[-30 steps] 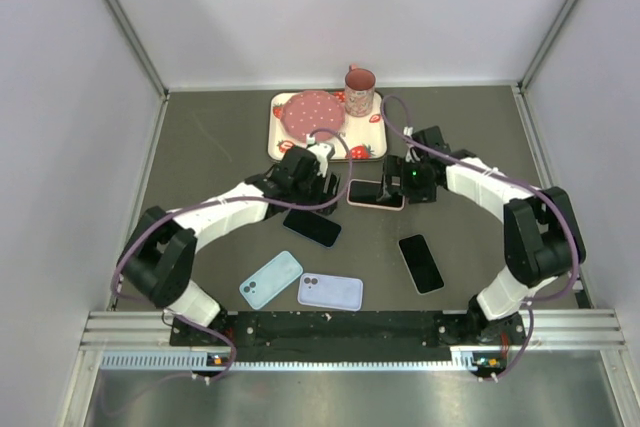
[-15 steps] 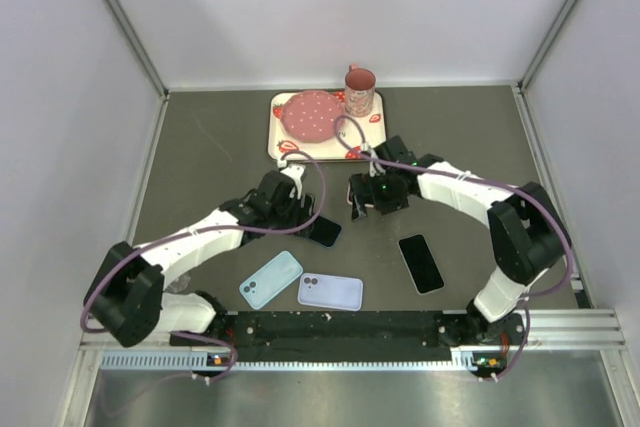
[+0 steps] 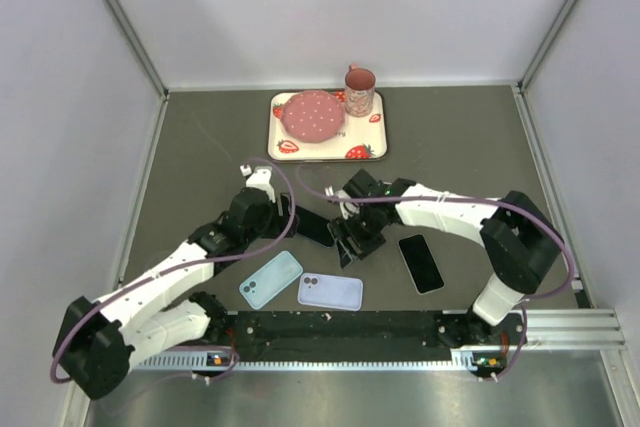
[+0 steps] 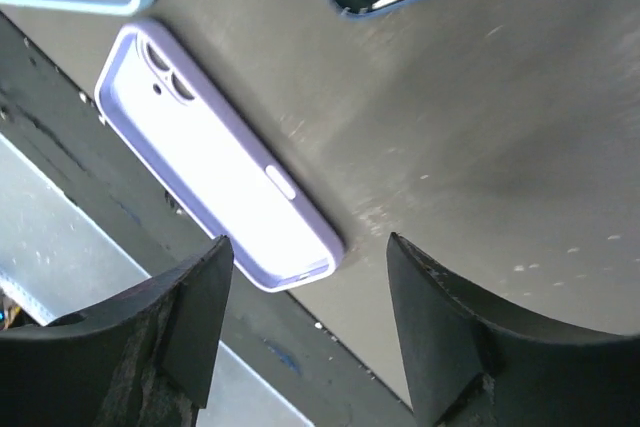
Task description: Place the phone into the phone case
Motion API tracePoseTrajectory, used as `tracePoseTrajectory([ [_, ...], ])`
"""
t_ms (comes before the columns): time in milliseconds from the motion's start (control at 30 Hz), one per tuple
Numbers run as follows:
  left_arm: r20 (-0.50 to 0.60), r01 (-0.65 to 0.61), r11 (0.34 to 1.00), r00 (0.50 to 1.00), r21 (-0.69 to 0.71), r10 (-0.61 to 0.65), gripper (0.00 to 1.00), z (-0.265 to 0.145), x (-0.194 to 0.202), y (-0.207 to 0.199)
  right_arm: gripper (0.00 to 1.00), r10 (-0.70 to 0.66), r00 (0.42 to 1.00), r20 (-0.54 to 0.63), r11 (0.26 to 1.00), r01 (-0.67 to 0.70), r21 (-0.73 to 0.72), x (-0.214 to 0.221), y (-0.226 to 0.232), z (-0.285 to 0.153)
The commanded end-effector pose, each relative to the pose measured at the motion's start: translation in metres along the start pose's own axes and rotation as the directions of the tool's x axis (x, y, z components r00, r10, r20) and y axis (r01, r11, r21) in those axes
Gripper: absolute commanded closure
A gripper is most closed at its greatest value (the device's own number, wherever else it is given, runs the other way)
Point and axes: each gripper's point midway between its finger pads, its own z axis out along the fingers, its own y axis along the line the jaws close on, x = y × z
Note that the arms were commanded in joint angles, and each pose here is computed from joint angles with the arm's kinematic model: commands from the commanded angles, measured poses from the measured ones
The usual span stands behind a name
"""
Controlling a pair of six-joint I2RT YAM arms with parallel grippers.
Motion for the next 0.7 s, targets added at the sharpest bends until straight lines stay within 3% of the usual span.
tracePoseTrajectory([
  [0, 0.152, 0.093, 0.996, 0.984, -0.002, -0.091, 0.26, -0.012, -0.028, 0.002, 0.39, -0.045, 0.997, -0.068, 0.999, 0.045, -0.004, 0.030, 0.017, 0.004],
  [200, 0.283, 0.128, 0.991, 0.950, 0.041, -0.134, 0.26, -0.027, -0.043, 0.005, 0.56, -0.054, 0.993, -0.106, 0.987, 0.070, 0.146, 0.052, -0.005, 0.016],
  [433, 0.243, 0.109, 0.992, 0.963, 0.059, -0.120, 0.26, -0.024, -0.038, -0.001, 0.78, -0.051, 0.991, -0.127, 0.970, 0.080, 0.231, 0.057, -0.017, 0.028],
  [667, 0.240, 0.096, 0.994, 0.965, 0.061, -0.108, 0.26, -0.020, -0.039, -0.003, 0.88, -0.026, 0.993, -0.118, 0.966, 0.056, 0.254, 0.057, -0.020, 0.037],
])
